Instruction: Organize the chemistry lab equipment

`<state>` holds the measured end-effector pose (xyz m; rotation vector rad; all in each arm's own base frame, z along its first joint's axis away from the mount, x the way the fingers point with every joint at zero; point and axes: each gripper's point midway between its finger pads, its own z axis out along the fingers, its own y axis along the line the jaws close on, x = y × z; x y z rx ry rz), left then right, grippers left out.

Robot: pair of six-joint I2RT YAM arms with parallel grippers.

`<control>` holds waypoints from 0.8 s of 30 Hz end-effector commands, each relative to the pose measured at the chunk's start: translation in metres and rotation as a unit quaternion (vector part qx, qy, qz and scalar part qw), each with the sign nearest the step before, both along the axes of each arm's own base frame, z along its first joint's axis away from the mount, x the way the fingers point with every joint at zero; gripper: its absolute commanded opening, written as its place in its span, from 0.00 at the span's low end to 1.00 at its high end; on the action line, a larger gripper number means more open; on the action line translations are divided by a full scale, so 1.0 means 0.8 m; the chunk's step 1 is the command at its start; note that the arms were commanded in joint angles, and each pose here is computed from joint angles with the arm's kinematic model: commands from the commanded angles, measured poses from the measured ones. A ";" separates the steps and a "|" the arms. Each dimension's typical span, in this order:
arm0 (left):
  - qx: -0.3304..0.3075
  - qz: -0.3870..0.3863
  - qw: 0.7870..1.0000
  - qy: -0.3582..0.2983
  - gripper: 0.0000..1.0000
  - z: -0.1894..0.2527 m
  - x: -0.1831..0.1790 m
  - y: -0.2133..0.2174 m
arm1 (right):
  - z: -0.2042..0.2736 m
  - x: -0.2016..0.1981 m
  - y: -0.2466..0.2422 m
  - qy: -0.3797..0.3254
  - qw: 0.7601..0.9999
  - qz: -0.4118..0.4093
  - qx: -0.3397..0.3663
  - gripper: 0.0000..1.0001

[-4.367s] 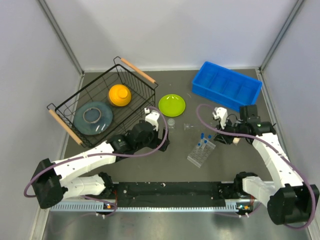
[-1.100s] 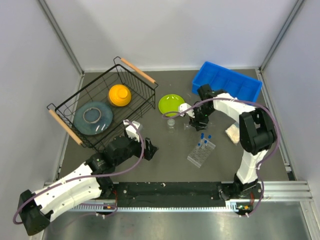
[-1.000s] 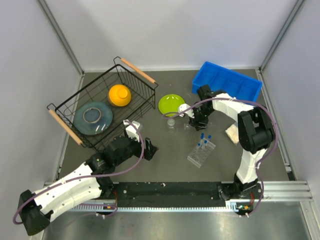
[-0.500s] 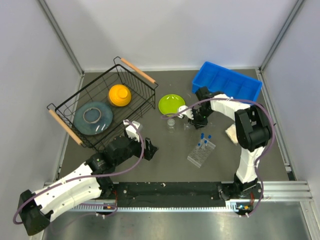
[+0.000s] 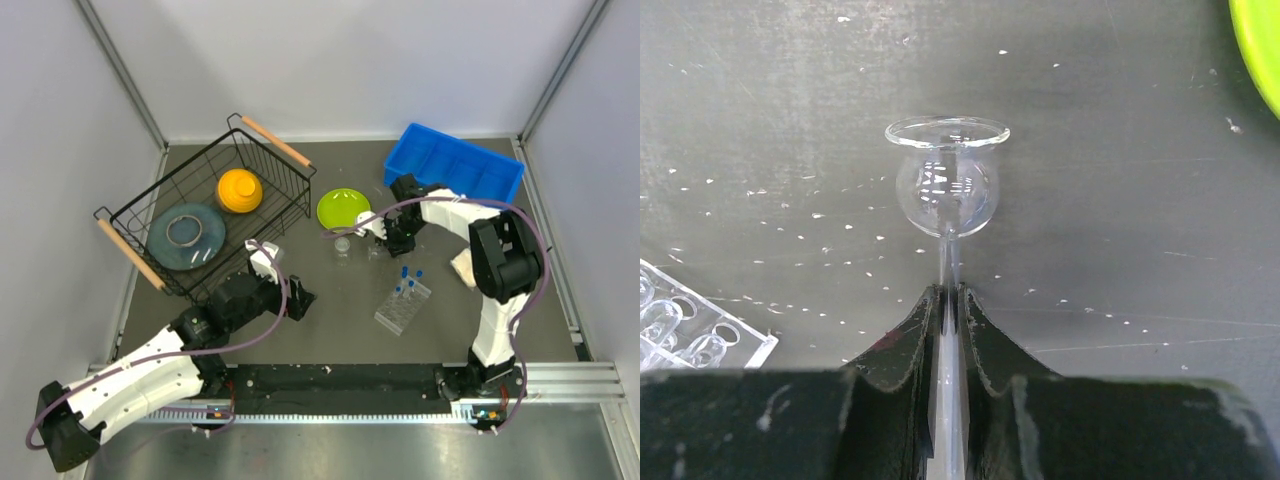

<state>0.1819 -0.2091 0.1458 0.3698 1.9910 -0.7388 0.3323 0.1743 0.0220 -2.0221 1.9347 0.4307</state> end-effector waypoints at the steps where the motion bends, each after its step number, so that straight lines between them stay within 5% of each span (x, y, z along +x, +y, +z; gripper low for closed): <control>1: -0.027 0.003 0.999 -0.018 0.99 0.022 0.004 -0.004 | 0.019 -0.004 0.000 -0.010 1.000 -0.017 0.009 0.07; 16: -0.035 -0.002 0.999 -0.023 0.99 0.022 0.001 -0.005 | 0.091 0.015 -0.019 -0.023 0.987 -0.135 0.086 0.05; 24: -0.040 -0.002 0.999 -0.027 0.99 0.022 -0.001 -0.002 | 0.209 0.061 -0.049 -0.061 0.942 -0.276 0.182 0.06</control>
